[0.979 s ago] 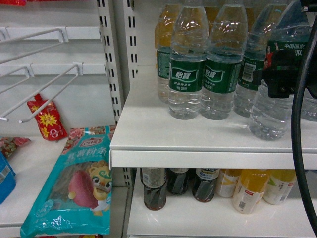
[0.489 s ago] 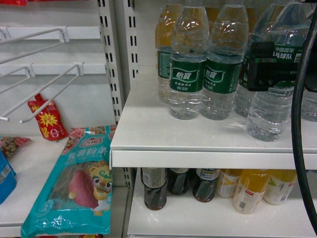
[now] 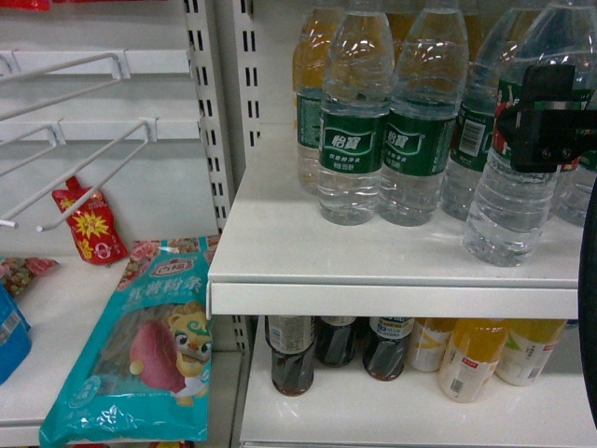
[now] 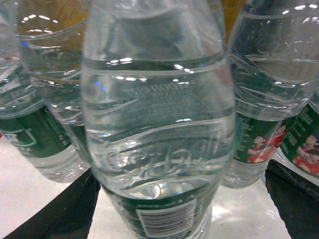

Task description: Move water from second to third shelf

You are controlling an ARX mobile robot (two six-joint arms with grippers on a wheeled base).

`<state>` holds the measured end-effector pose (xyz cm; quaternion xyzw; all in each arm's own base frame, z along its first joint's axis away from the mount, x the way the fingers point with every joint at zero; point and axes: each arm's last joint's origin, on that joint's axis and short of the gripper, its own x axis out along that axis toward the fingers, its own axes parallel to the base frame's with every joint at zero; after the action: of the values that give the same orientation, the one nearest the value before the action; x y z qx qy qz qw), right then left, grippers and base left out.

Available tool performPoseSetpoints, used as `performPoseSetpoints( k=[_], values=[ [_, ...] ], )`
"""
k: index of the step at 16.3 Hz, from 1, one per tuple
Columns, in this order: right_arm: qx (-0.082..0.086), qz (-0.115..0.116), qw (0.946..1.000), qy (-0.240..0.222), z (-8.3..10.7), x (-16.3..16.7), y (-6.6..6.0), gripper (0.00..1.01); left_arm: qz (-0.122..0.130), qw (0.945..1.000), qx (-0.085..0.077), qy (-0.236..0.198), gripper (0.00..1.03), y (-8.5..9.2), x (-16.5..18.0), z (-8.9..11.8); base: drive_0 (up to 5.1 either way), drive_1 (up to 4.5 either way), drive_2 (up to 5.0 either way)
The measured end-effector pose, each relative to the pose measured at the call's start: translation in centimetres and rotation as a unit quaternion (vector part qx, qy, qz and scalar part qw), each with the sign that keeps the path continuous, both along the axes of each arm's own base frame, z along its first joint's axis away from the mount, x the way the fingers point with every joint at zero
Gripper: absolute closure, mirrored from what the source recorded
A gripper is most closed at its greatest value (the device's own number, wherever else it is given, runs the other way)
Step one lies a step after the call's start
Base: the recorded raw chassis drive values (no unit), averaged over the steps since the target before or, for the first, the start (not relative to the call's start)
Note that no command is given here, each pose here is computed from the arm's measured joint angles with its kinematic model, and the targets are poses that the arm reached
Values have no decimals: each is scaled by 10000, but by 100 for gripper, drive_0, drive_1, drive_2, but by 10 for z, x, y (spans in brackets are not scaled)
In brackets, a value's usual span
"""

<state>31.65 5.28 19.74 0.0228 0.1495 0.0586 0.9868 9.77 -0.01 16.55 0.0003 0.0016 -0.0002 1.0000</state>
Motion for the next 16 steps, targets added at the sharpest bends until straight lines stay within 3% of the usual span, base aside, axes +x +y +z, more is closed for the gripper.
performPoseSetpoints(
  k=[7, 13, 15, 16],
  values=[
    [207, 185, 9995, -156, 7, -30, -3, 3, 0, 10000, 0, 0, 5, 0, 0, 0, 0, 0, 0],
    [278, 77, 9991, -302, 16, -71, -9, 3, 0, 10000, 0, 0, 5, 0, 0, 0, 0, 0, 0],
    [425, 22, 9976, -540, 30, -89, -13, 3, 0, 10000, 0, 0, 5, 0, 0, 0, 0, 0, 0],
    [422, -72, 9962, -756, 35, -95, -14, 4, 0, 10000, 0, 0, 5, 0, 0, 0, 0, 0, 0]
  ],
)
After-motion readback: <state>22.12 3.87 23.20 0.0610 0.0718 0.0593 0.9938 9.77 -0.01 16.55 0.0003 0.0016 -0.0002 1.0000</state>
